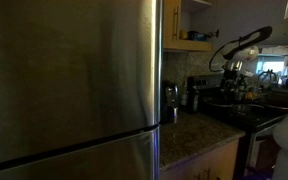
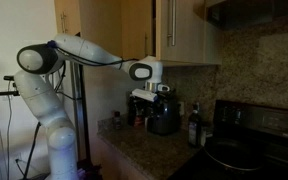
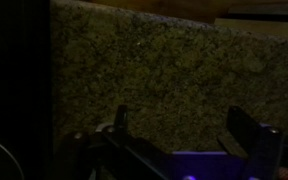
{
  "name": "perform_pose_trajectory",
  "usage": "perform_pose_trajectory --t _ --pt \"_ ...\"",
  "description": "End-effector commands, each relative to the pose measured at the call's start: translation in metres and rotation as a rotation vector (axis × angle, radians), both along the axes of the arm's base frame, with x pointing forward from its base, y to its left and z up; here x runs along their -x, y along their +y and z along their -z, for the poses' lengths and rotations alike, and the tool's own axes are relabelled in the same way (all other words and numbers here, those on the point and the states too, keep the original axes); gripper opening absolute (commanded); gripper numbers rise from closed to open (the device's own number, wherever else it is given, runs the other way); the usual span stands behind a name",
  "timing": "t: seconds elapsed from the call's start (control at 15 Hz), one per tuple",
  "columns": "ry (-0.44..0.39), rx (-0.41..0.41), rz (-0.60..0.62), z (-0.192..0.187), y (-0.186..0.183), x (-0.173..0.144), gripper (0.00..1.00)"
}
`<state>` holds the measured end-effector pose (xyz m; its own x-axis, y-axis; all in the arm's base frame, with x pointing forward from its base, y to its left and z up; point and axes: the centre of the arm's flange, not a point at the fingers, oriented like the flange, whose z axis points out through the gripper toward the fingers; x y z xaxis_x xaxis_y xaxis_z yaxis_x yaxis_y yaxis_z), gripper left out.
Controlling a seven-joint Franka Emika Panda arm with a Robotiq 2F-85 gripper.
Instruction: Open the airfryer compartment then close it.
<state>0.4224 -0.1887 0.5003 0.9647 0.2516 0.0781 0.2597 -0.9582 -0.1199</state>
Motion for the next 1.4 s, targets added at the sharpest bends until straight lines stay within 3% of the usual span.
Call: perform_pose_trajectory --t 0.0,0.2,0.33,0.4,0.53,0.6,0.93,1.0,1.27,1.33 --pt "0.000 0.000 0.000 0.000 0.000 0.000 1.00" --pt "0.004 0.026 -0.035 -0.001 -0.001 -0.001 1.00" --pt "-0.051 0.001 0.042 0.000 0.003 -0.004 1.00" --pt "-0.012 0.010 0.004 -0.003 0.004 -0.002 1.00" --pt "-0.030 0.008 0.024 -0.005 0.003 -0.004 1.00" --pt "0.052 -0.001 -0.025 0.010 0.010 -0.012 1.00" --pt "0.131 -0.017 -0.321 0.085 0.132 -0.003 1.00" --pt "0.113 -0.020 -0.353 0.098 0.147 -0.006 1.00" --pt "-0.109 -0.046 -0.238 0.127 0.178 -0.014 1.00" --pt "-0.035 -0.025 -0.273 0.106 0.171 -0.014 1.00"
